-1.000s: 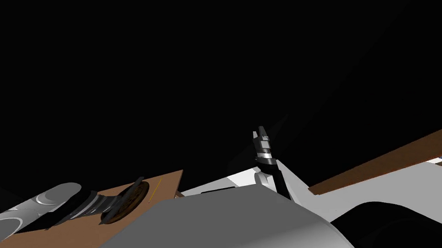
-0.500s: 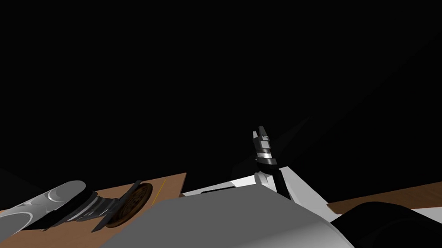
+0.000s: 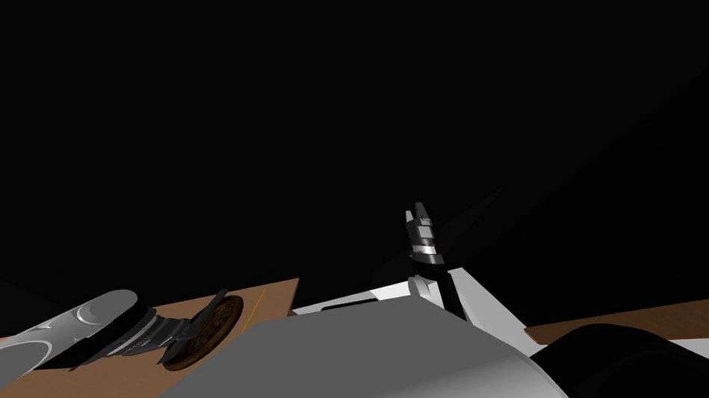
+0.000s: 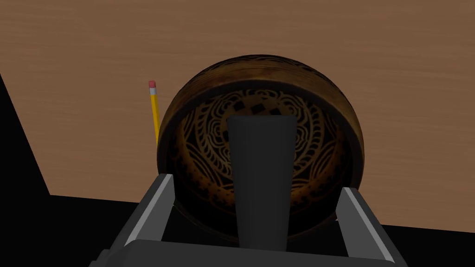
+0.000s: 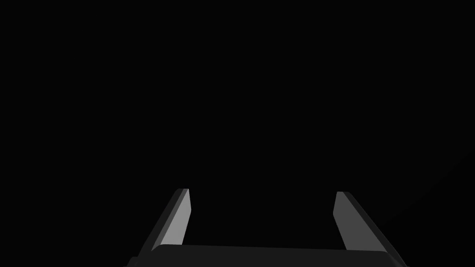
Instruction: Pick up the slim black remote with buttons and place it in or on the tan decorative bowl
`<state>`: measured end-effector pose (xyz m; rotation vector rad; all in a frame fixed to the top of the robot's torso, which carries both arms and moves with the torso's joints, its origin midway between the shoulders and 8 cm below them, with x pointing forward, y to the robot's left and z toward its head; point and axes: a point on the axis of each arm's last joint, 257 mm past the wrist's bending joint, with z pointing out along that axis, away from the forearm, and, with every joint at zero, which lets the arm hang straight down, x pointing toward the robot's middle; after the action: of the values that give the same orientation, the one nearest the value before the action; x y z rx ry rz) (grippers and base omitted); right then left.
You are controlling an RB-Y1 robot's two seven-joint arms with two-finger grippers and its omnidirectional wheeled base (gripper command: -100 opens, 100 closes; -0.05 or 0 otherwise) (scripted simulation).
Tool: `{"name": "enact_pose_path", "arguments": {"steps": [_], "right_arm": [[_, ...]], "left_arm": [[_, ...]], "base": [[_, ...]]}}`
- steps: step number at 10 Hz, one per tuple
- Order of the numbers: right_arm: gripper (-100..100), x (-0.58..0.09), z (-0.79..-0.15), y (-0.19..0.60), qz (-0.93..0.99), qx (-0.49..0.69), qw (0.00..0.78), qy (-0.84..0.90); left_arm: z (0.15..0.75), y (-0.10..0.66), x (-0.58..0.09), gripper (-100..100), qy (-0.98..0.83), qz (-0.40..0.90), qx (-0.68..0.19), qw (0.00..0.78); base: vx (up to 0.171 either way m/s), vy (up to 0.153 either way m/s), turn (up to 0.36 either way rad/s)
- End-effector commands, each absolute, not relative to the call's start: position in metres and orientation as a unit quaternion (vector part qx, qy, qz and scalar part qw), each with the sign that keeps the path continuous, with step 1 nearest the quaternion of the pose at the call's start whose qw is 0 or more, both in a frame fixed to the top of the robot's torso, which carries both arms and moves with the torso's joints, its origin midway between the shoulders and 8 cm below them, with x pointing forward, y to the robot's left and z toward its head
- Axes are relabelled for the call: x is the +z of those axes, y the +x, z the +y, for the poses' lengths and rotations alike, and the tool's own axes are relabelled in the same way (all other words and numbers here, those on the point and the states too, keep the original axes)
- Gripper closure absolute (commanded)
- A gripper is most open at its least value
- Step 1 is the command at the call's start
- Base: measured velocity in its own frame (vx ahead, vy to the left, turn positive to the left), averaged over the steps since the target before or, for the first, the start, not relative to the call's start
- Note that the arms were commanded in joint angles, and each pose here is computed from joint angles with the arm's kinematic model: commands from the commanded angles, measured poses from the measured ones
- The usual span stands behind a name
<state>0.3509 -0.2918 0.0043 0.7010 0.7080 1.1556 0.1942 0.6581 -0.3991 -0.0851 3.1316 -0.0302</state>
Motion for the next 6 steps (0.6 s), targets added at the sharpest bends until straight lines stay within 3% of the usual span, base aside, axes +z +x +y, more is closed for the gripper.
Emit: {"name": "enact_pose_path", "arguments": {"steps": [1,2,3,6], "right_arm": [[0,0.004,-0.292,0.351,0.321,0.523,0.723,0.317],[0,0.004,-0.292,0.351,0.321,0.523,0.723,0.317],[0,0.004,-0.292,0.351,0.321,0.523,0.723,0.317],[0,0.004,-0.292,0.351,0.321,0.523,0.723,0.317]], "left_arm": [[0.658,0.194,-0.399,-100,-0.027,1.000,-0.010,0.004],[0.658,0.194,-0.399,0,-0.027,1.000,-0.010,0.004],[0.663,0.201,-0.382,-100,-0.026,1.000,-0.009,0.004],[0.668,0.210,-0.359,-100,-0.025,1.000,-0.009,0.004]], "base": [[0.000,0.000,0.000],[0.000,0.000,0.000],[-0.020,-0.017,0.008],[-0.026,-0.031,0.008]]}}
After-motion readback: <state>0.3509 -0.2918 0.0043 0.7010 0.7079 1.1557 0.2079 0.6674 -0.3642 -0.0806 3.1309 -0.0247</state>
